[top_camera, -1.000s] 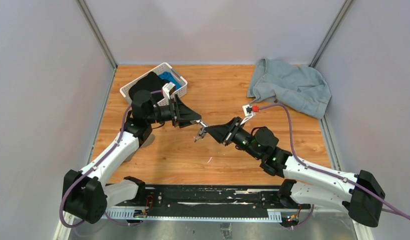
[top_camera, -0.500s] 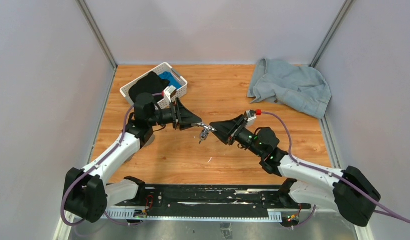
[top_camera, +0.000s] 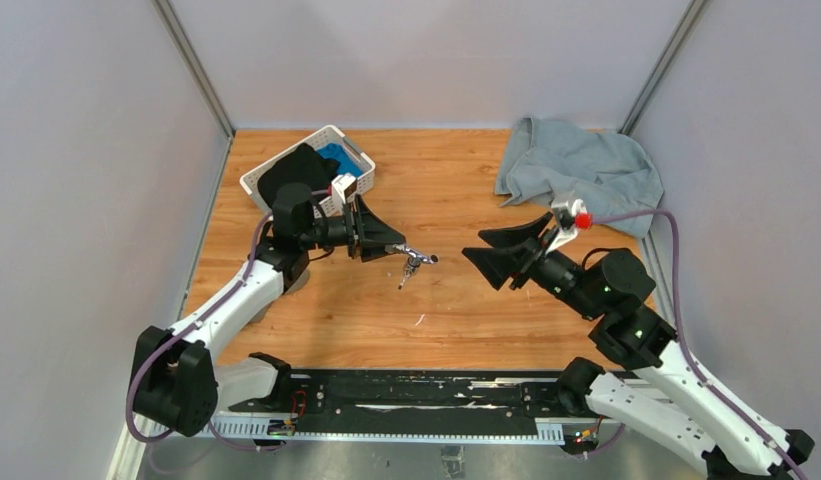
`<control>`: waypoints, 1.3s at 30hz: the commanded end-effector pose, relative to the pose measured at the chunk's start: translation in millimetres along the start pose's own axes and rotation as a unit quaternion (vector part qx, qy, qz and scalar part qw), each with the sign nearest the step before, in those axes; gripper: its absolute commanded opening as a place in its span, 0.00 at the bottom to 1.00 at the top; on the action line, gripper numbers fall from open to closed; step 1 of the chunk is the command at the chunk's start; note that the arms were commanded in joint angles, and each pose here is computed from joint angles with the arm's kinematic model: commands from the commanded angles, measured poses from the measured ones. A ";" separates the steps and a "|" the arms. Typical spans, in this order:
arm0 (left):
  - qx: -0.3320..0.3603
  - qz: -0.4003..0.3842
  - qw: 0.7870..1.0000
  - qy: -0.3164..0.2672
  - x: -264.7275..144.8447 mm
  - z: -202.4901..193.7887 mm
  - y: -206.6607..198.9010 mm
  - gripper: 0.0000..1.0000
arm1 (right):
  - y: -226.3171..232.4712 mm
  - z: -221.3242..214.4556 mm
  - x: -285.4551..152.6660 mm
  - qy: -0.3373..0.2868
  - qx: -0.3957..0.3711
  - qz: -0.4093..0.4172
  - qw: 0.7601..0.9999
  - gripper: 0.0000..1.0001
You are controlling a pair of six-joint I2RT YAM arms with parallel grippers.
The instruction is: Install the water faucets
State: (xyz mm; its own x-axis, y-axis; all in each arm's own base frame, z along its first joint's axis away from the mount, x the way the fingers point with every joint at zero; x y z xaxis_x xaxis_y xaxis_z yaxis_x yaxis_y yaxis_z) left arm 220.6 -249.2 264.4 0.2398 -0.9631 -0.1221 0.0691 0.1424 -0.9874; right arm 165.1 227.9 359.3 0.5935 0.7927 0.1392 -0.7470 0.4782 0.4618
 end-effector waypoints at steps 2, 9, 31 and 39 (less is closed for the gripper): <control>-0.024 -0.002 1.000 0.014 0.3 3.6 -18.0 0.00 | -21.0 -34.9 -16.7 0.114 -0.407 0.053 0.905 0.53; -0.019 0.019 1.000 0.013 -0.9 4.7 -19.8 0.00 | -14.6 -65.5 -5.8 0.117 -0.662 0.087 0.736 0.61; -0.040 0.046 0.996 0.060 -5.6 -5.1 -30.0 0.00 | 0.8 -93.8 48.1 0.056 -0.908 -0.012 0.414 0.73; -0.032 0.043 0.996 0.067 -9.3 -10.3 -34.2 0.00 | -8.9 -105.0 65.4 0.059 -0.925 -0.036 0.374 0.72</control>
State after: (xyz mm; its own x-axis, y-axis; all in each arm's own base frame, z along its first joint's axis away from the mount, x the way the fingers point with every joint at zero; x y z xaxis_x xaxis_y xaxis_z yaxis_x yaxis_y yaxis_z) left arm 216.6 -249.0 278.9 0.1532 -0.9547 -0.2553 -0.0533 0.2500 -0.9668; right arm 170.5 315.7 249.4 0.6645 0.7471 -0.0169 0.1848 -0.1862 -0.9650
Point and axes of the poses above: each gripper's point midway between its finger pads, its own x axis out along the fingers, its own y axis along the line the jaws close on, z = x × y, the point moved 1 cm from there along -x, back along the fingers, and after that the axes turned 1 degree about -x, right-handed, at the moved point
